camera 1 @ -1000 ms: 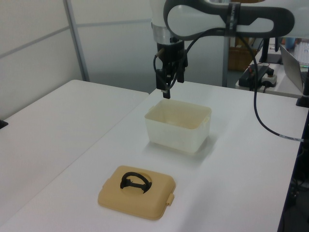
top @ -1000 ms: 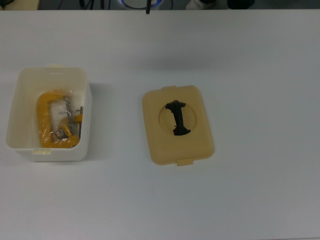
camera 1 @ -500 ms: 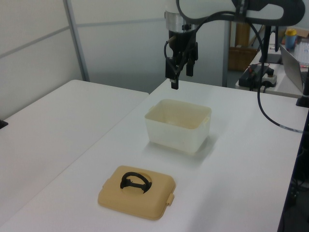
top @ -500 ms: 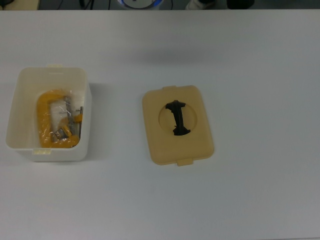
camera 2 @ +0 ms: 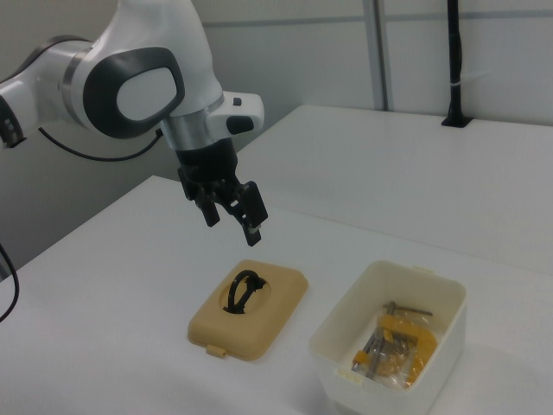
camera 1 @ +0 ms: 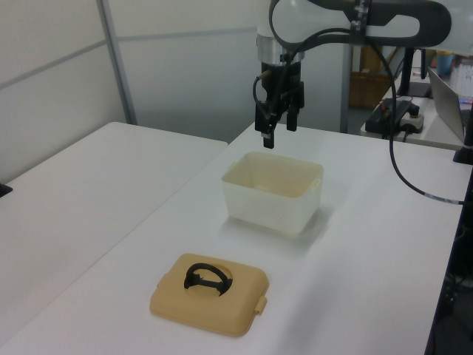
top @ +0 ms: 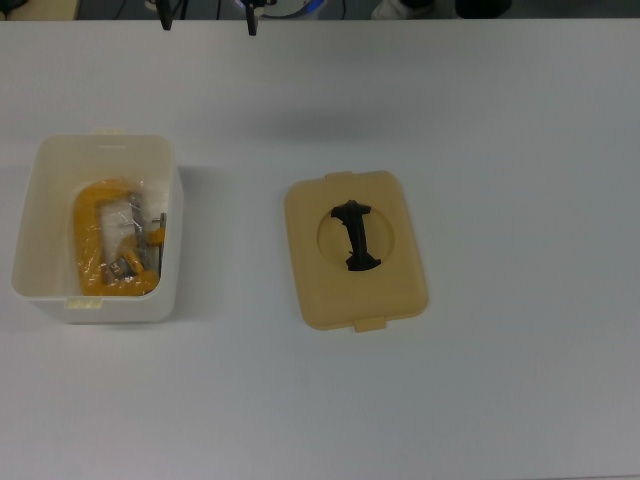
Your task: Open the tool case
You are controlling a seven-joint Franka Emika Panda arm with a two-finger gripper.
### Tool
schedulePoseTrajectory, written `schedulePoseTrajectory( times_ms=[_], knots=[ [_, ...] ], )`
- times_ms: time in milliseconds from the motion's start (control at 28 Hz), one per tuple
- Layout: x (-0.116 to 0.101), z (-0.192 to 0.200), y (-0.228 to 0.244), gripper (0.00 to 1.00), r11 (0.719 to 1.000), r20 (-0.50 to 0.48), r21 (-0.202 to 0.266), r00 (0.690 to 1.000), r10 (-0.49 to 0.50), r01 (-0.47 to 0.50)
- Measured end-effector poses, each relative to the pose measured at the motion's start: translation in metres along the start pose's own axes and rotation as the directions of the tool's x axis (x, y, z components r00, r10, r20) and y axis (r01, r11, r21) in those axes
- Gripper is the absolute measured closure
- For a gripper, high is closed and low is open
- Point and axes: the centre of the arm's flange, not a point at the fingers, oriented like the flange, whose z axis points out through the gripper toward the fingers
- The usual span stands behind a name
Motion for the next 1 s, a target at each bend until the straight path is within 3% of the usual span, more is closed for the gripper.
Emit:
schedulePoseTrajectory(
  times_ms=[1000],
  knots=[
    [0.0001,0.0003,-0.0013,0.0,1.0,0.001,-0.002,1.0,-0.015,0.015]
  ],
)
